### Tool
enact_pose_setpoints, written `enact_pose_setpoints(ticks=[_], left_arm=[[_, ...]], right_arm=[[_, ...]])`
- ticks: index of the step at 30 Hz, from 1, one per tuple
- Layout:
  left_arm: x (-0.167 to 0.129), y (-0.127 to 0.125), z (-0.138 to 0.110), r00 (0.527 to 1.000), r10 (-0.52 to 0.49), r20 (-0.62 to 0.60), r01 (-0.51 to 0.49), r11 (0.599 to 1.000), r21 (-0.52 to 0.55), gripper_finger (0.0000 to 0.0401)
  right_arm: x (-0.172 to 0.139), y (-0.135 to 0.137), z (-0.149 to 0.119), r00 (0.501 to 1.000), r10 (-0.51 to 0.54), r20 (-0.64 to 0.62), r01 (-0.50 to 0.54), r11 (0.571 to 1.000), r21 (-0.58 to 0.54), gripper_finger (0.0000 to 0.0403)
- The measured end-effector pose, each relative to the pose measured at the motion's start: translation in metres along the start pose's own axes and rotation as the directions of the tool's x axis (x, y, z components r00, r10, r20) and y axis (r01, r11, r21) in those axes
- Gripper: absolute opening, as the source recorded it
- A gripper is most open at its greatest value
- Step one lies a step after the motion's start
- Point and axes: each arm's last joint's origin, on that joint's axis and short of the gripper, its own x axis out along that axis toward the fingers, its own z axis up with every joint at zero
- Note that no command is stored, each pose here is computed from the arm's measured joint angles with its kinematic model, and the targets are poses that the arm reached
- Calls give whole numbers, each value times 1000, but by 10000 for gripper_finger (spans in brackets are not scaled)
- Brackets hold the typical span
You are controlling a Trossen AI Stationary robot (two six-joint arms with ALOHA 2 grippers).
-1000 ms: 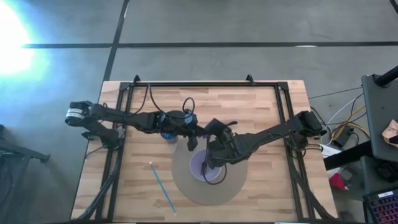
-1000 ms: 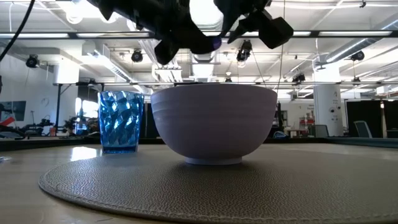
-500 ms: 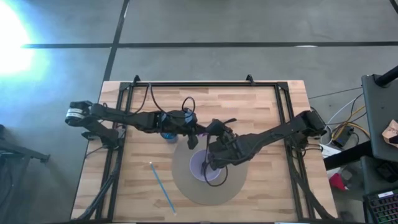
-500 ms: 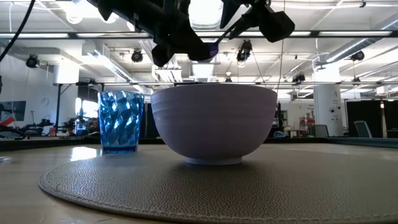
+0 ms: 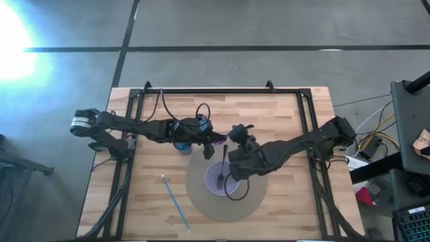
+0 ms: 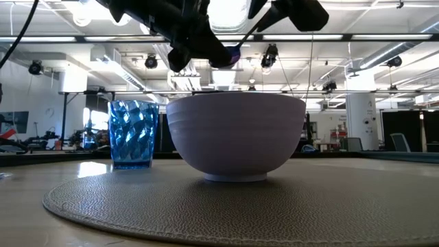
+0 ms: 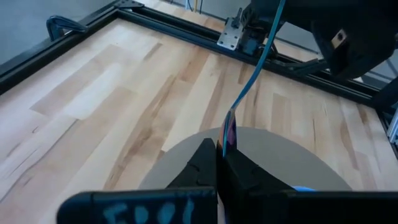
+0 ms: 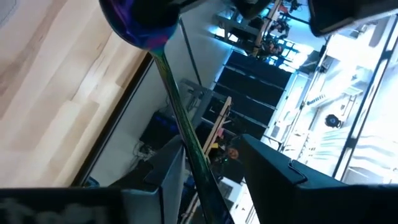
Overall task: Pick & Place Utensil
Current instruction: Put the blue spoon into the violet bowl
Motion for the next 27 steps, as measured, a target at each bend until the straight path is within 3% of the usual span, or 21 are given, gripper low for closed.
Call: enact_pose_setpoints(ticks=[13,27], left_arm=[[-5,1,2,1000,1,0,-1,1000,8,0],[-38,4,12,1000,18,-14,-18,1000,17,0]], right_arm=[[-11,-16,-21,1000,-19,19,17,997,71,152],[-29,-40,-60,996,-81,23,73,969,235,157]])
